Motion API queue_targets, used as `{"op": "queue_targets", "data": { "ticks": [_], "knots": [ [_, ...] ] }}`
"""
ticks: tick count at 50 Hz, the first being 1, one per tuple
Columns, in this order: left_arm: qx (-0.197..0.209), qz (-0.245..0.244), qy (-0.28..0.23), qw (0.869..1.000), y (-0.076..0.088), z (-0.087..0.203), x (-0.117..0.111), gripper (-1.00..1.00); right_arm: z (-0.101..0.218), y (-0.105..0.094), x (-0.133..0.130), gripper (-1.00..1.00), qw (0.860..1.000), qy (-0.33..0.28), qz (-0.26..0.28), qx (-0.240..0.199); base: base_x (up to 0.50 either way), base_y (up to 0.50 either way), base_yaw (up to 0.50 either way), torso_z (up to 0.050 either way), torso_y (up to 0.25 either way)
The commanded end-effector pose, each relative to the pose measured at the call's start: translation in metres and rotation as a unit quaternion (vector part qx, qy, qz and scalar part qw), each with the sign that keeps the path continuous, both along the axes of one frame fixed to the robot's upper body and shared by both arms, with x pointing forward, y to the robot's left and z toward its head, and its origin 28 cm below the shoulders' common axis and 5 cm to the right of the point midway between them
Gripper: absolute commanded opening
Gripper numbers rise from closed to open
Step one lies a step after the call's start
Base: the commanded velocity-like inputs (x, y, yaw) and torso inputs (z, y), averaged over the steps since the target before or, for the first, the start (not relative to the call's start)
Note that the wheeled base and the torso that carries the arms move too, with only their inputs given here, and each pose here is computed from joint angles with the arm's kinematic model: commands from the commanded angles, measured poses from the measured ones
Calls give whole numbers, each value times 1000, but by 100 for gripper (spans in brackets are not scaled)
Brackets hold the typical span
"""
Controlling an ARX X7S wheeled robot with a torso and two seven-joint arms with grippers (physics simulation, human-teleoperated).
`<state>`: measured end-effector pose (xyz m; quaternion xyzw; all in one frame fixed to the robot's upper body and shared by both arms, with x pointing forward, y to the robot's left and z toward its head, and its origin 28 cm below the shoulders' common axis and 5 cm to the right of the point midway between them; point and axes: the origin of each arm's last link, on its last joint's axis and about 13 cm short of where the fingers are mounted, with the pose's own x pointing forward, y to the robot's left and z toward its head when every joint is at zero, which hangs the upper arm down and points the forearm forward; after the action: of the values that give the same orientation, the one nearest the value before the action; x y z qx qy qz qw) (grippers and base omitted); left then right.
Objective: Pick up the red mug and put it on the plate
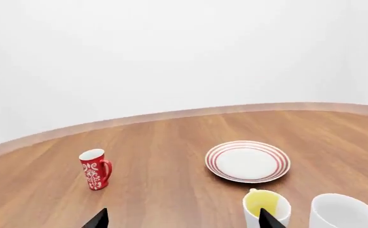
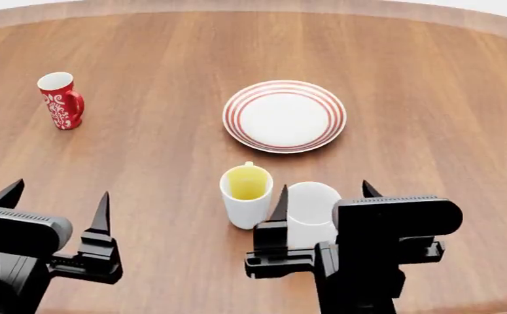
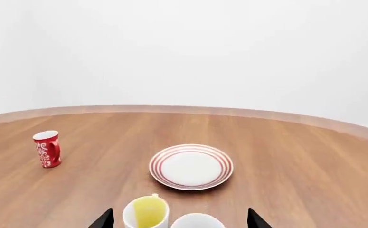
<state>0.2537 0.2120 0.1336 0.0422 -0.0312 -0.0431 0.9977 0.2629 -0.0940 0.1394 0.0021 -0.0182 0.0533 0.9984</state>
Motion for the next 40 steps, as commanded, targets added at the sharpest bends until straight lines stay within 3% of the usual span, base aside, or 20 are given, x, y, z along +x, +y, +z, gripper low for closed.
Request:
{"op": "queue_targets", "data": {
  "ticks": [1, 15, 16, 17, 23, 26, 40],
  "knots": [
    [2, -2, -12, 1000, 3, 17, 2, 100, 21, -3, 8, 100, 1000, -6, 2, 7, 0, 0, 0, 0, 0],
    [3, -1, -11, 1000, 3, 16, 3, 100, 25, -8, 18, 100, 1000, -9, -29, 5, 0, 0, 0, 0, 0],
    [2, 2, -12, 1000, 5, 16, 2, 100, 39, -27, 32, 100, 996, -18, -87, 21, 0, 0, 0, 0, 0],
    [0, 3, -12, 1000, 5, 15, 2, 100, 41, -33, 36, 100, 994, -17, -102, 29, 0, 0, 0, 0, 0],
    [0, 5, -12, 1000, 6, 15, 2, 100, 40, -40, 40, 100, 992, -13, -122, 30, 0, 0, 0, 0, 0],
    [-1, 8, -14, 1000, 8, 16, 2, 100, 38, -50, 43, 100, 987, -8, -158, 29, 0, 0, 0, 0, 0],
    [1, 9, -13, 1000, 8, 15, 2, 100, 37, -48, 43, 100, 988, -4, -151, 29, 0, 0, 0, 0, 0]
  ]
}}
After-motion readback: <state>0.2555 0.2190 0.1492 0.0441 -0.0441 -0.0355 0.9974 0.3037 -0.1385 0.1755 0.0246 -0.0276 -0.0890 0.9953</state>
